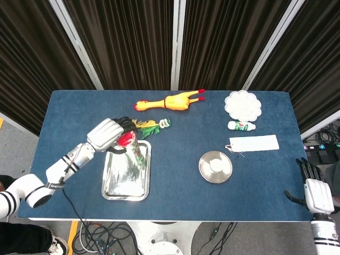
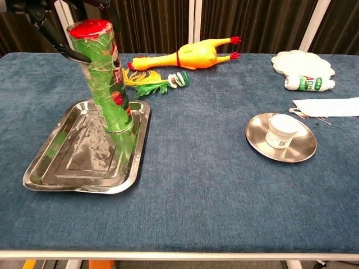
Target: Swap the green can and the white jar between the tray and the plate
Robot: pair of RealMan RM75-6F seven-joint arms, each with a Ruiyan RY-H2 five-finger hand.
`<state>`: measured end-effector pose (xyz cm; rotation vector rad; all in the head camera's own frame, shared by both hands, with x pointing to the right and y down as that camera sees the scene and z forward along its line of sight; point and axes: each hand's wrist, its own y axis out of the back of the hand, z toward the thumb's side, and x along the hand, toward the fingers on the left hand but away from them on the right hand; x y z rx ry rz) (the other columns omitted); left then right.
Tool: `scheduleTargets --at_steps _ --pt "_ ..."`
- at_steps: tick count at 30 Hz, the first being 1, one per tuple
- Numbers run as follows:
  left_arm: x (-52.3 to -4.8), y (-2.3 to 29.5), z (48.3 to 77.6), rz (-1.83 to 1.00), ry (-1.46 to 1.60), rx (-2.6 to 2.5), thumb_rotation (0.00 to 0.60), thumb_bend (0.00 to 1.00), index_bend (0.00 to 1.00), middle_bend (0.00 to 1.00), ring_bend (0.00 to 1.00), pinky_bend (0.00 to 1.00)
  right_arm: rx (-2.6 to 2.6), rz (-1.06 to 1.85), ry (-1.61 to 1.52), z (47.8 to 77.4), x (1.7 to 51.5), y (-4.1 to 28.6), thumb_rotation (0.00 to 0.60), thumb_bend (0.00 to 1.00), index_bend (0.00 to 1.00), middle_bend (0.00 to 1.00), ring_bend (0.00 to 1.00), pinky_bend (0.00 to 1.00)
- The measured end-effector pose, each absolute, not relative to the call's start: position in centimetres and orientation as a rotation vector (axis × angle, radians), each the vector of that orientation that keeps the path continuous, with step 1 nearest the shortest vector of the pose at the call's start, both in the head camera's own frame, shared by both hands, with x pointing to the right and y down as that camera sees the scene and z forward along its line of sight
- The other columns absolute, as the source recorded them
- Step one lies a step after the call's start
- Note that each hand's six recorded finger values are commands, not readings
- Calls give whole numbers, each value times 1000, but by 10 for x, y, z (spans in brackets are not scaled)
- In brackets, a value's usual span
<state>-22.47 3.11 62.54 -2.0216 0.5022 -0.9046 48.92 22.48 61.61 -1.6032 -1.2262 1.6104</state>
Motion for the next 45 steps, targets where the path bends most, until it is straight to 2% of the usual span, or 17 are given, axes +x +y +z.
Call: scheduleTargets --at_steps 5,8,15,22,29,45 --pt "-217 30 621 -872 506 -2030 600 218 425 433 390 648 -1610 1617 -1220 619 489 226 600 128 0 0 0 0" --pt "-211 28 615 -846 508 -2027 600 223 437 456 413 668 -1607 1616 -1225 618 489 225 600 130 0 0 0 0" --pt "-184 16 594 -765 501 -2017 600 226 439 461 419 672 -1594 1607 -1243 613 492 224 600 131 0 0 0 0" --pt "-132 10 582 -679 428 -2024 600 226 439 461 419 671 -1597 1589 -1248 609 492 223 600 132 0 0 0 0" --pt "-90 10 596 -655 394 -2069 600 227 447 461 419 671 -1610 1523 -1238 600 480 219 600 131 0 0 0 0" --pt "-89 5 636 -726 407 -2081 600 229 441 453 409 662 -1606 1504 -1235 596 476 217 600 132 0 0 0 0"
